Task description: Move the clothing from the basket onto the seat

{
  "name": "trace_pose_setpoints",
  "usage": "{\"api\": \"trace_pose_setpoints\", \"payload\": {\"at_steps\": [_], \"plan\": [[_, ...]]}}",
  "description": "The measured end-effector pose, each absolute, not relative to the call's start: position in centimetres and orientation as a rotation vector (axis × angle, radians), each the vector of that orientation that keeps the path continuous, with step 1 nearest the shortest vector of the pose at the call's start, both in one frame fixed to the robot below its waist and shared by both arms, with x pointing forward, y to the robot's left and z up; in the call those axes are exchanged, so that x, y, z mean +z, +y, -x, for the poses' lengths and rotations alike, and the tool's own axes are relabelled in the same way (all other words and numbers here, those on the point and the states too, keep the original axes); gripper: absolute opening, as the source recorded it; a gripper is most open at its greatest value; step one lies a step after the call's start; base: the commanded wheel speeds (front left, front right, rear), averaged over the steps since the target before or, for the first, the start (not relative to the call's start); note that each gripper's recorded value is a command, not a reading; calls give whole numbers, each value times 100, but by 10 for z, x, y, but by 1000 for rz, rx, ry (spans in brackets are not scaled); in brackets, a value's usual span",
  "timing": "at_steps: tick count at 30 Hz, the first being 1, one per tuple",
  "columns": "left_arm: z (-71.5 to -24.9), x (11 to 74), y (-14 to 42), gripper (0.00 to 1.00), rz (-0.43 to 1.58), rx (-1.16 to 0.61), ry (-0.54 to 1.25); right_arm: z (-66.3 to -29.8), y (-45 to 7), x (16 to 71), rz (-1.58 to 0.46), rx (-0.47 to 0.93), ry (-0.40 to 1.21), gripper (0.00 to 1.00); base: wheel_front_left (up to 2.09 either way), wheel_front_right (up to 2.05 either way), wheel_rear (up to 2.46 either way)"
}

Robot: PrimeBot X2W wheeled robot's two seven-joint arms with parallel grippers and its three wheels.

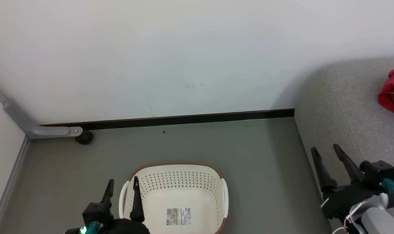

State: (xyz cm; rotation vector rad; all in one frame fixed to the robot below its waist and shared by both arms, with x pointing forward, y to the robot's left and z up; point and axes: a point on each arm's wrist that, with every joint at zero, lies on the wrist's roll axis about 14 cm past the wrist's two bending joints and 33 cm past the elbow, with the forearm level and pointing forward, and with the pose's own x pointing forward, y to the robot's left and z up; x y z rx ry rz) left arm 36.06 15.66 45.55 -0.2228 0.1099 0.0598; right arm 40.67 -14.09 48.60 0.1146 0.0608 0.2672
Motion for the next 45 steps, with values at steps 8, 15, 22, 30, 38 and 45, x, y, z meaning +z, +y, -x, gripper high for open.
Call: {"api": "trace_pose_setpoints", "payload": {"at_steps": [8, 15, 22, 30, 38, 45], "plan": [[-358, 454, 156, 100, 225, 58, 113, -407, -144, 486, -120, 254, 58, 100, 0, 0, 0], [-358, 455, 151, 100, 224, 43, 113, -406, -144, 485, -124, 246, 58, 100, 0, 0, 0], [-358, 455, 150, 100, 223, 41, 112, -407, -146, 486, -119, 241, 53, 100, 0, 0, 0], [-352, 443, 146, 0, 223, 35, 151, -399, -141, 470, -125, 245, 98, 0, 0, 0, 0], [-342, 427, 150, 0, 267, 57, 210, -388, -146, 451, -198, 200, 168, 0, 0, 0, 0], [-343, 423, 155, 0, 379, 86, 240, -390, -152, 451, -298, 152, 185, 0, 0, 0, 0]]}}
